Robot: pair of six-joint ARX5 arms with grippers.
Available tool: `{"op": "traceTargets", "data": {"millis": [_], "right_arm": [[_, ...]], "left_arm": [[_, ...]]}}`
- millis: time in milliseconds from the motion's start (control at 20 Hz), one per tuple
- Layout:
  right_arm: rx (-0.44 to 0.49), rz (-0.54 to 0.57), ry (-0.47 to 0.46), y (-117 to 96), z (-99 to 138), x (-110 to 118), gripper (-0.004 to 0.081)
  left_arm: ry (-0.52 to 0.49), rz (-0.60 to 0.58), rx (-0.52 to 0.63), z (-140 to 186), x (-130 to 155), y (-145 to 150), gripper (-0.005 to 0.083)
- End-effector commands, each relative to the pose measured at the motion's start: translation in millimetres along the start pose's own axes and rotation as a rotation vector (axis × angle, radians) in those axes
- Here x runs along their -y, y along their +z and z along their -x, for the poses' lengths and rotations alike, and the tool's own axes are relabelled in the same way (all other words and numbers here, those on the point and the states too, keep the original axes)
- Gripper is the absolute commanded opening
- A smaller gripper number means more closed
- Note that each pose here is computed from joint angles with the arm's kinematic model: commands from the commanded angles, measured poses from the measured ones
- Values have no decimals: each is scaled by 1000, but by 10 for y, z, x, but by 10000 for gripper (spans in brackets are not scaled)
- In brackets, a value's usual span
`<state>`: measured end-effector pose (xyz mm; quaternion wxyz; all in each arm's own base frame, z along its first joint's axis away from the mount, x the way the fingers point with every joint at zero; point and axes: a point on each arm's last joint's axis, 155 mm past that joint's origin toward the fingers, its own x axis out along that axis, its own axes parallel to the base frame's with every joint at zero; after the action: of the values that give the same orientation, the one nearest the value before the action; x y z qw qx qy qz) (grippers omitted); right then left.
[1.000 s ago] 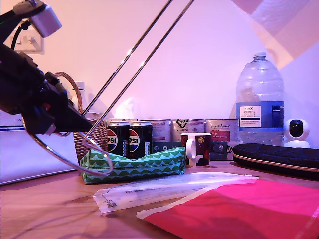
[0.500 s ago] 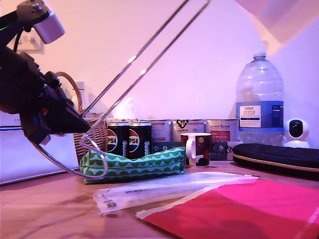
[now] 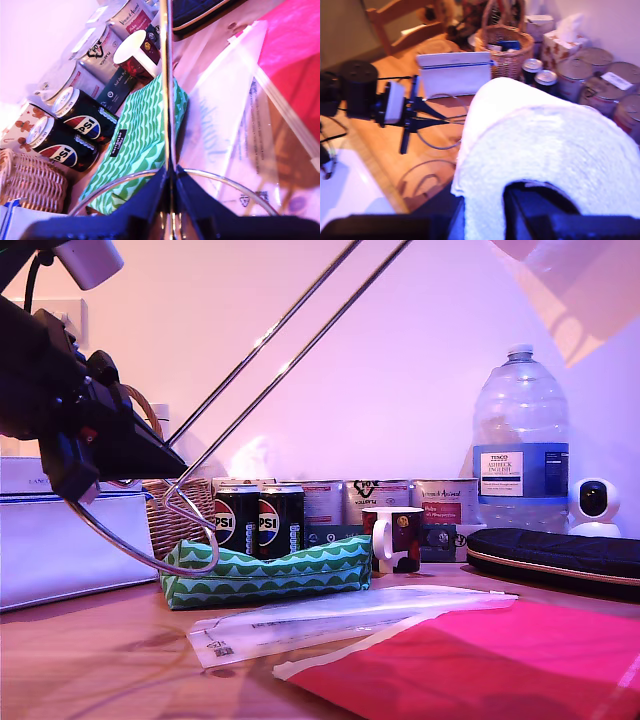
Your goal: Insert the paper towel roll into the metallic stand.
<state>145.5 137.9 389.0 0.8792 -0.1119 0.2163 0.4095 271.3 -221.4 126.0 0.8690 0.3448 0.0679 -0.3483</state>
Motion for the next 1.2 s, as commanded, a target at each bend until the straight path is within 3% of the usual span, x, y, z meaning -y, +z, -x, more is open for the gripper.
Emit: {"op": "traceTargets", "data": {"millis": [0, 350, 500, 750, 1150], "right_arm": [[-32, -24, 84, -69, -57, -133, -11], [-16, -40, 273, -32, -29, -478, -11], [-32, -59, 290, -38, -61, -495, -11], [-84, -48, 137, -135, -137, -214, -11], [-65, -35, 108, -131, -59, -205, -11]], "left_arm": [[11, -6, 126, 75, -37, 373, -23], [0, -16, 159, 91, 19, 472, -23], [4, -17, 180, 111, 16, 532, -23], [18, -14, 156, 103, -4, 483, -23], [50, -12, 65, 77, -57, 274, -23]]}}
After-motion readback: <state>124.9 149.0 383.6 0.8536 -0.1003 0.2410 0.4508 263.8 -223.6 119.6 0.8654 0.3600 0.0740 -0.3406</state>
